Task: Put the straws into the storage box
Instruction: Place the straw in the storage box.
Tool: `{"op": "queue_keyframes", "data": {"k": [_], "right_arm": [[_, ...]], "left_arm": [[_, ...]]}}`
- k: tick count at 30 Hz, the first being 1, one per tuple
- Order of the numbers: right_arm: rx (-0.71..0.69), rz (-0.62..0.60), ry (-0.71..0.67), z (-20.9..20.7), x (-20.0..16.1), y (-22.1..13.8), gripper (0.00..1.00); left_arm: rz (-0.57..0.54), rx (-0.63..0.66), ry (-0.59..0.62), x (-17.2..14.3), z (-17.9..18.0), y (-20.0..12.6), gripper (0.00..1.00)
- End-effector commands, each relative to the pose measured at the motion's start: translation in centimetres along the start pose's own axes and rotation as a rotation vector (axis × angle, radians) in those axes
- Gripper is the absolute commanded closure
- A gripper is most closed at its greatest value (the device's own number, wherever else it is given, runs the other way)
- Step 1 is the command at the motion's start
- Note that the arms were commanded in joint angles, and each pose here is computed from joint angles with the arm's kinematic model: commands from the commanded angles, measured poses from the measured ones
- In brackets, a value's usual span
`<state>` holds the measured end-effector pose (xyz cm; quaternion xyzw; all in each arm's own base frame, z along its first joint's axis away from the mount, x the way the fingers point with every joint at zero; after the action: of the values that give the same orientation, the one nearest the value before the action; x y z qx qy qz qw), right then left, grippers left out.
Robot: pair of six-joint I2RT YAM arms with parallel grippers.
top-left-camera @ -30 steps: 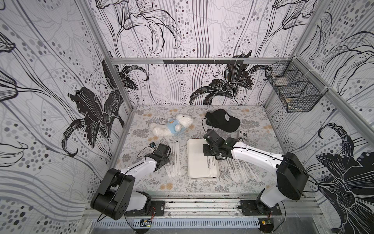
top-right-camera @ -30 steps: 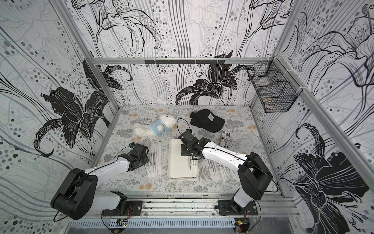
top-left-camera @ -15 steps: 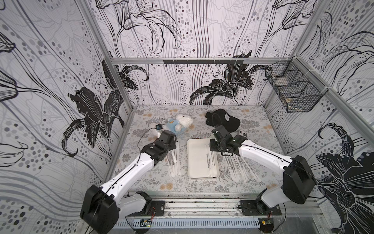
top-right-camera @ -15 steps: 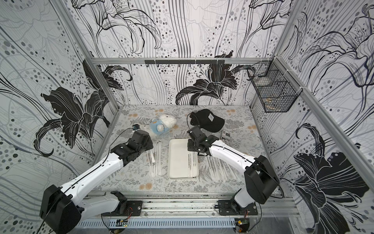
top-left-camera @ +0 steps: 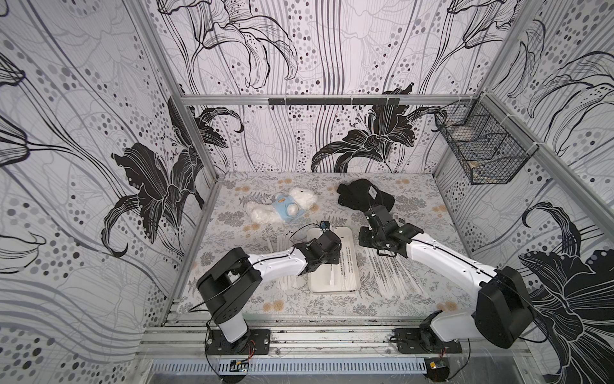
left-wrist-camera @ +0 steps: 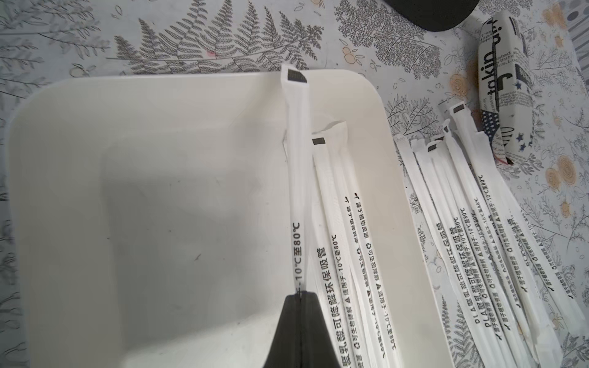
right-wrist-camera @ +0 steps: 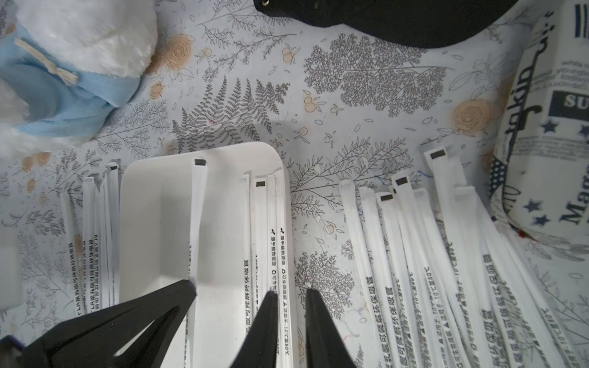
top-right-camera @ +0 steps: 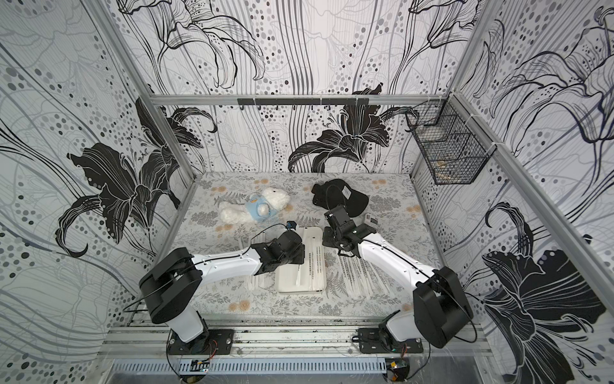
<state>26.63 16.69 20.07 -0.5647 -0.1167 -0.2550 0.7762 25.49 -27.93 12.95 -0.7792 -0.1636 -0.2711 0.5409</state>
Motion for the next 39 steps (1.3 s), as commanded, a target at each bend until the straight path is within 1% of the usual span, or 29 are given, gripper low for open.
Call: {"op": "queue_keyframes", "data": {"k": [1, 5, 12, 18, 24, 32, 35, 39], "right_arm": [[-0.010, -0.005, -0.012, -0.5, -0.2, -0.1, 0.79], [-0.010, 0.002, -0.014, -0.6, -0.3, 0.2, 0.80], [-0.019, 0.004, -0.020, -0.7, -0.4, 0.5, 0.80], [-0.019, 0.009, -0.020, -0.8, -0.5, 0.8, 0.79], [-0.027, 0.009, -0.020, -1.1, -0.6, 0.8, 0.79], [-0.023, 0.029, -0.032, -1.8, -0.3, 0.4, 0.79], [-0.037, 0.049, -0.032, -2.9, -0.2, -0.1, 0.77], [-0.076, 0.107, -0.010, -5.6, -0.5, -0.3, 0.73]], "left_arm": [[-0.041, -0.072, -0.064, 0.0, -1.0, 0.9, 1.00], [-0.036, -0.074, -0.072, -0.1, -1.1, 1.8, 1.00], [0.004, -0.043, -0.082, -1.4, -0.5, 2.9, 1.00], [0.014, -0.041, -0.087, -1.7, -0.4, 3.4, 0.96], [0.025, -0.028, -0.086, -1.8, -0.2, 3.5, 0.92], [0.003, -0.026, -0.076, -0.8, -0.6, 2.6, 0.82], [-0.007, -0.035, -0.074, -0.4, -0.8, 2.1, 0.78], [-0.023, -0.040, -0.075, 0.2, -0.9, 1.4, 0.75]]}}
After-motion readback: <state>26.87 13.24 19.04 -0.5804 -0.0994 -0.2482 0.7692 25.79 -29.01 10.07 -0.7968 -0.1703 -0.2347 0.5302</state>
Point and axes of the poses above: each gripper's point midway between its finger pads, its own y axis out along the fingers, its own z axis along the line the jaws close on, x = y × z, the point moved 9 cm from there along -y, back along the fingers, and after that the axes turned 7 degrees about y, right-handed, at the moved point
